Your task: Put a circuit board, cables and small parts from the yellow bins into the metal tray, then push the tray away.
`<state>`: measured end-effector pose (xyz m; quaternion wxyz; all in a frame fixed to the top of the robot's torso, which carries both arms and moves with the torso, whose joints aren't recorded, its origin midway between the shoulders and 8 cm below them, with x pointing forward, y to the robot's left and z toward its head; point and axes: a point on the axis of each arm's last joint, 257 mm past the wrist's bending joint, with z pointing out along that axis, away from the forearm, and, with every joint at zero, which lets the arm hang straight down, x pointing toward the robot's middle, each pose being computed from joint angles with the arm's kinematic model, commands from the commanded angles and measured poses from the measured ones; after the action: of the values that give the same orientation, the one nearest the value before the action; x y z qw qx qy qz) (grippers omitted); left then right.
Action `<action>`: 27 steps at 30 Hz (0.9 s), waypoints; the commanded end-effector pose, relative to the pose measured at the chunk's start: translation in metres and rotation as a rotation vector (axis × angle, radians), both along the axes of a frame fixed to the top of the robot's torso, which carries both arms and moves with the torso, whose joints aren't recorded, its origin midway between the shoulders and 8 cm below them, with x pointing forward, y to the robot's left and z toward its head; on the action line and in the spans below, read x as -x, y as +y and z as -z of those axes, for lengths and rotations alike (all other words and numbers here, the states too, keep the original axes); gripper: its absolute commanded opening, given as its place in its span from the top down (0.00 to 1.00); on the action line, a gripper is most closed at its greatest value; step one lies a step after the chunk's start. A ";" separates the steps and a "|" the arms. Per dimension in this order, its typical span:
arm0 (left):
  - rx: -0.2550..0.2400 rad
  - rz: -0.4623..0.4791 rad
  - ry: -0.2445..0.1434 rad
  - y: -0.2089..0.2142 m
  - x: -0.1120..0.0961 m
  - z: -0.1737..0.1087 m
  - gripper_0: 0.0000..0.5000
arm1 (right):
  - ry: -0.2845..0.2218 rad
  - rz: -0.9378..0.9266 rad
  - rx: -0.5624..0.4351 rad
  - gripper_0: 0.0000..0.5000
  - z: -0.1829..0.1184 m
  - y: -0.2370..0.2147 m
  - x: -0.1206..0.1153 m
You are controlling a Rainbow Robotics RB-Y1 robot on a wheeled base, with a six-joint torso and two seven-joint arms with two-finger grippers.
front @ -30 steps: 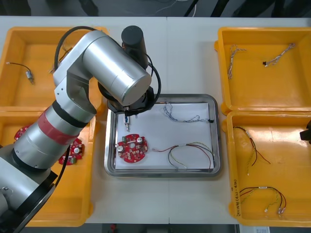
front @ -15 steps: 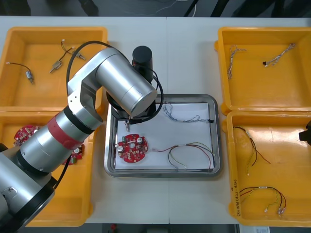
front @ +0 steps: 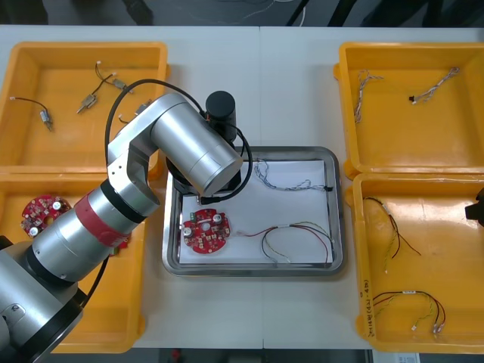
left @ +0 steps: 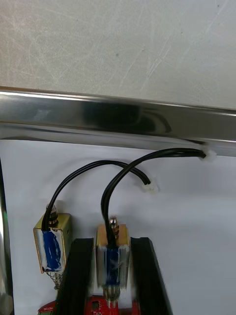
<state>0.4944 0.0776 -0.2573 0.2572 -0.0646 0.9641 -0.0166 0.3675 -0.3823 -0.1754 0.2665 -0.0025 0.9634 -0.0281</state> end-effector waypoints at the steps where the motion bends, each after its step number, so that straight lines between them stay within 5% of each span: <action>1: 0.075 -0.045 -0.022 -0.023 0.005 -0.006 0.00 | -0.014 0.032 -0.019 0.00 -0.002 0.001 0.004; 15: 0.112 -0.049 -0.047 -0.034 0.012 -0.024 0.00 | -0.014 0.035 -0.021 0.00 -0.003 0.001 0.004; 27: 0.081 -0.071 -0.048 -0.011 0.009 -0.043 0.00 | -0.016 0.045 -0.006 0.00 -0.006 -0.004 0.004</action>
<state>0.4818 0.0688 -0.2367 0.2637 -0.0876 0.9601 -0.0306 0.3675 -0.3822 -0.1754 0.2666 0.0027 0.9634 -0.0266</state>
